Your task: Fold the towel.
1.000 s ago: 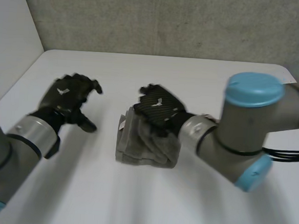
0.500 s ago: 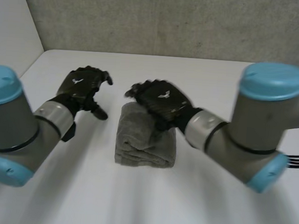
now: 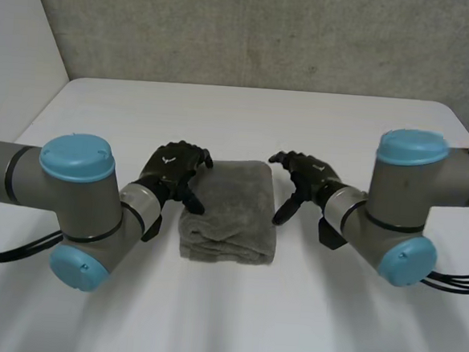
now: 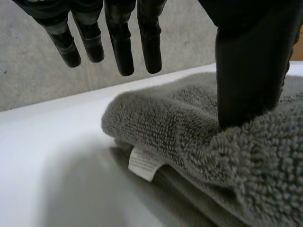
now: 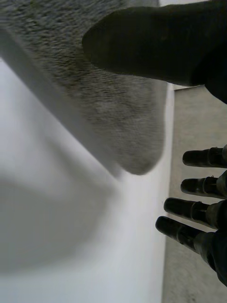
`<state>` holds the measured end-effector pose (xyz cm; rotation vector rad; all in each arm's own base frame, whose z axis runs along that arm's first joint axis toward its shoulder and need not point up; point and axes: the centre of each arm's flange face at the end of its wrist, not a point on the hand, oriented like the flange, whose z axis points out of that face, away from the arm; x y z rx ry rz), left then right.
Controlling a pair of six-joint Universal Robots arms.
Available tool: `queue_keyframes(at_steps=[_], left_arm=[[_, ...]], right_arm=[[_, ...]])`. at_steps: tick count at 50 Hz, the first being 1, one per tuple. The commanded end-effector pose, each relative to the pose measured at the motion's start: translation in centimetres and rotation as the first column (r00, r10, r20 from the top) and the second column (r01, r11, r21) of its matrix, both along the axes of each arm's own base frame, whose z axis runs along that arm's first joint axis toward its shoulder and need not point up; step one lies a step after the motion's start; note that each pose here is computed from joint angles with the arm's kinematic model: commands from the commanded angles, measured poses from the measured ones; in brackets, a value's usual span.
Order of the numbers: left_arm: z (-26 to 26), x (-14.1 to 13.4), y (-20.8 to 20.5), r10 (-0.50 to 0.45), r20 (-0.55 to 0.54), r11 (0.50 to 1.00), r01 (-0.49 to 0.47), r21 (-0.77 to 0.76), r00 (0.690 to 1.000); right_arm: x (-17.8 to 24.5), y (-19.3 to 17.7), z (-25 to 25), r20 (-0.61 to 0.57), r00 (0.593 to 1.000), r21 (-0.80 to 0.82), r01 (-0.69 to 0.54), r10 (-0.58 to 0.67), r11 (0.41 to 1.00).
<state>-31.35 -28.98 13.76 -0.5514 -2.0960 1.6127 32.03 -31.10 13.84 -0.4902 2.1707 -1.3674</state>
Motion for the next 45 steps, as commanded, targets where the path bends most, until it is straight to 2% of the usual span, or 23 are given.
queue_keyframes(at_steps=[1,6,12,16,22,24,29,34,38,39,41,45], left_arm=[[-0.9,0.3,0.1,0.001,0.024,1.0,-0.002,0.015,1.0],[-1.9,0.4,0.5,-0.009,0.063,1.0,0.008,0.023,0.998],[-2.6,0.4,0.7,-0.014,0.082,0.999,0.011,0.032,0.997],[-1.9,0.5,0.7,-0.007,0.078,1.0,0.006,0.02,0.997],[1.9,0.9,0.5,0.017,0.038,0.999,-0.015,-0.049,0.999],[3.1,1.0,0.8,0.018,0.024,0.997,-0.016,-0.069,1.0],[7.3,1.4,1.5,0.018,-0.023,0.989,-0.022,-0.146,1.0],[11.5,1.9,2.2,0.032,-0.081,0.975,-0.049,-0.219,0.996],[14.7,2.6,2.4,0.098,-0.137,0.958,-0.13,-0.256,0.986],[14.8,2.7,2.4,0.098,-0.137,0.958,-0.131,-0.256,0.986],[16.2,3.5,2.3,0.166,-0.129,0.951,-0.194,-0.24,0.978],[17.2,3.9,2.6,0.197,-0.101,0.956,-0.214,-0.202,0.975]], right_arm=[[1.6,0.7,-2.5,-0.032,0.999,0.024,-0.02,0.021,1.0],[2.3,1.1,-3.2,-0.076,0.996,0.001,-0.035,0.035,0.999],[2.9,1.7,-3.6,-0.22,0.973,-0.101,-0.099,0.075,0.99],[2.5,1.8,-2.8,-0.245,0.969,-0.127,-0.071,0.038,0.989],[1.6,1.5,1.9,-0.233,0.971,-0.231,-0.006,-0.05,0.973],[0.6,1.8,4.8,-0.236,0.965,-0.298,0.041,-0.115,0.954],[-1.1,2.4,8.3,-0.254,0.948,-0.384,0.083,-0.191,0.92],[-1.9,2.9,10.7,-0.239,0.946,-0.437,0.098,-0.221,0.894],[-2.7,2.7,12.2,-0.216,0.945,-0.464,0.123,-0.247,0.877],[-3.3,2.3,13.0,-0.201,0.942,-0.479,0.144,-0.268,0.866],[-3.9,2.0,14.0,-0.18,0.94,-0.496,0.168,-0.29,0.852],[-5.3,1.8,16.6,-0.155,0.934,-0.517,0.203,-0.324,0.832]])
